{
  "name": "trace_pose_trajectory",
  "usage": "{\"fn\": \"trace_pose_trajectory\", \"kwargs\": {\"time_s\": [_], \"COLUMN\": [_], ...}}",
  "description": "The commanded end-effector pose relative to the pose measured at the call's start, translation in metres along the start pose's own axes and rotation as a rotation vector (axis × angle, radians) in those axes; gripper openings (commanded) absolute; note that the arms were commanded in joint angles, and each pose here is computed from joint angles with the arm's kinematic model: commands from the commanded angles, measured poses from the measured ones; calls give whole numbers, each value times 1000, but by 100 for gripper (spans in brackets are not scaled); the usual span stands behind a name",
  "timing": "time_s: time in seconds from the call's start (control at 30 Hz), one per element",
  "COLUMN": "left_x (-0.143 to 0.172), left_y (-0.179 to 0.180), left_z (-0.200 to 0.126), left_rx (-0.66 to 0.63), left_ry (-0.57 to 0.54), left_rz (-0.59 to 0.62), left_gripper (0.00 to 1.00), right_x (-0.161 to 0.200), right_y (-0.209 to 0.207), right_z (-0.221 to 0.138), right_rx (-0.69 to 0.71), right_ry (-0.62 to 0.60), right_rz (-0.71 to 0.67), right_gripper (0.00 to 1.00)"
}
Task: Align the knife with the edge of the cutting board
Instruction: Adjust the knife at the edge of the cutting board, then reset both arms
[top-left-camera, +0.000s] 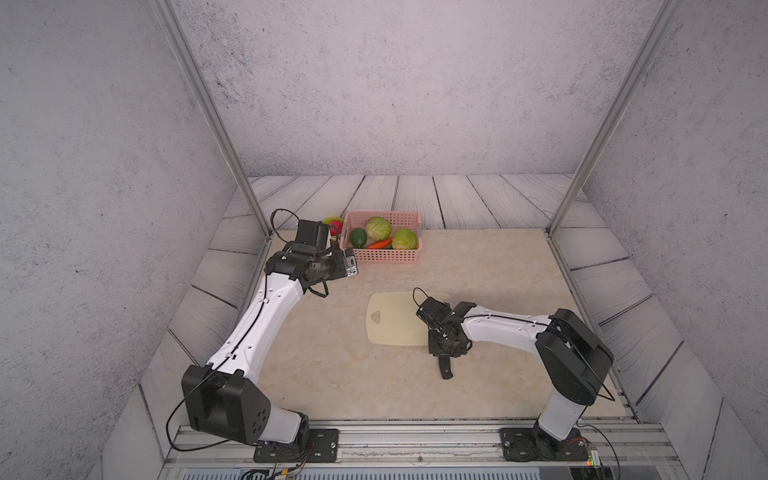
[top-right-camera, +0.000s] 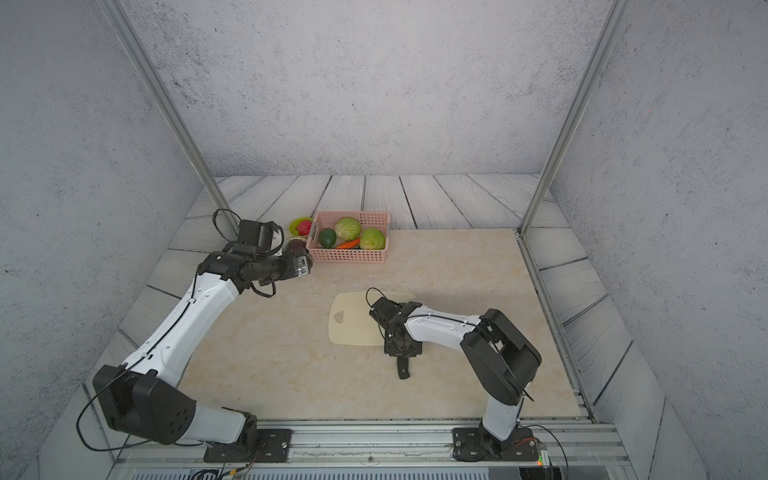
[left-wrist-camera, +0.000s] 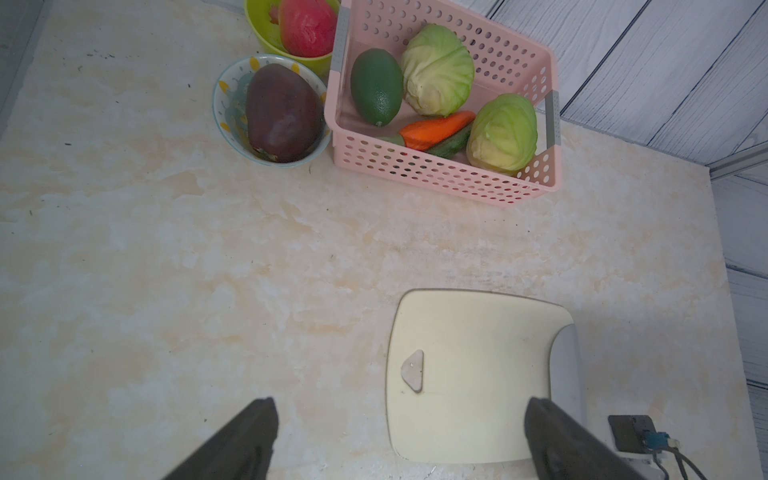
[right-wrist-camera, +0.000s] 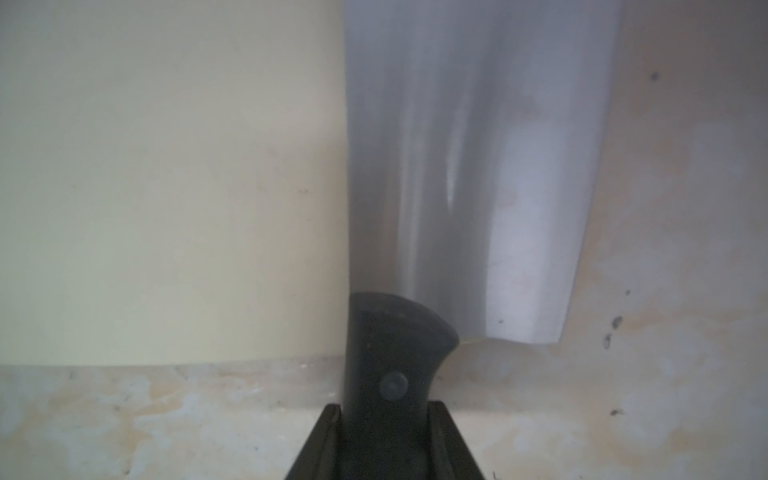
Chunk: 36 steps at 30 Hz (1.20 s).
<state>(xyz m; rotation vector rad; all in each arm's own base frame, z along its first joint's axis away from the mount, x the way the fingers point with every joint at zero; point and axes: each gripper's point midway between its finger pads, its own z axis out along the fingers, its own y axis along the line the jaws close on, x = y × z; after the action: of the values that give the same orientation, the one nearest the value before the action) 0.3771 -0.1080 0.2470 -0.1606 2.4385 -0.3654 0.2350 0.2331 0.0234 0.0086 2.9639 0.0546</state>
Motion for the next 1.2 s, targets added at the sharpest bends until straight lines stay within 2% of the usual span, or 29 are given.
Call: {"fn": "trace_pose_trajectory", "kwargs": {"time_s": [0.0,0.17,0.4,0.63,0.73,0.83,1.17], "left_x": [-1,-1,0,0,-1,-1,0], "left_y": [1,0,1,1,1,3,13], "left_z": [1,1,1,1,1,1,7], "left_rx": [-10,-9,-11,-13,-15,-23,-79], "left_ry": [5,4,5,6,4,2,10], "left_rz": [15,17,17,20,21,23,29], "left_gripper": [98,98,98,98,98,98,98], "right_x": [-2,-3,-3,-7,-10,-13,-40], "right_y": [-4,-4,-4,-4,-5,-7,-34], "right_z": [0,-2,-5,-24,-38,-54,-136], "right_rx": [27,26,19,-12,-25,-40,-141], "right_ry": [-10,-13,-18,-53,-76,-105,-288], "right_rz": [5,6,4,-15,-28,-41,-74], "right_gripper": [36,50,58,69,81,98,99]}}
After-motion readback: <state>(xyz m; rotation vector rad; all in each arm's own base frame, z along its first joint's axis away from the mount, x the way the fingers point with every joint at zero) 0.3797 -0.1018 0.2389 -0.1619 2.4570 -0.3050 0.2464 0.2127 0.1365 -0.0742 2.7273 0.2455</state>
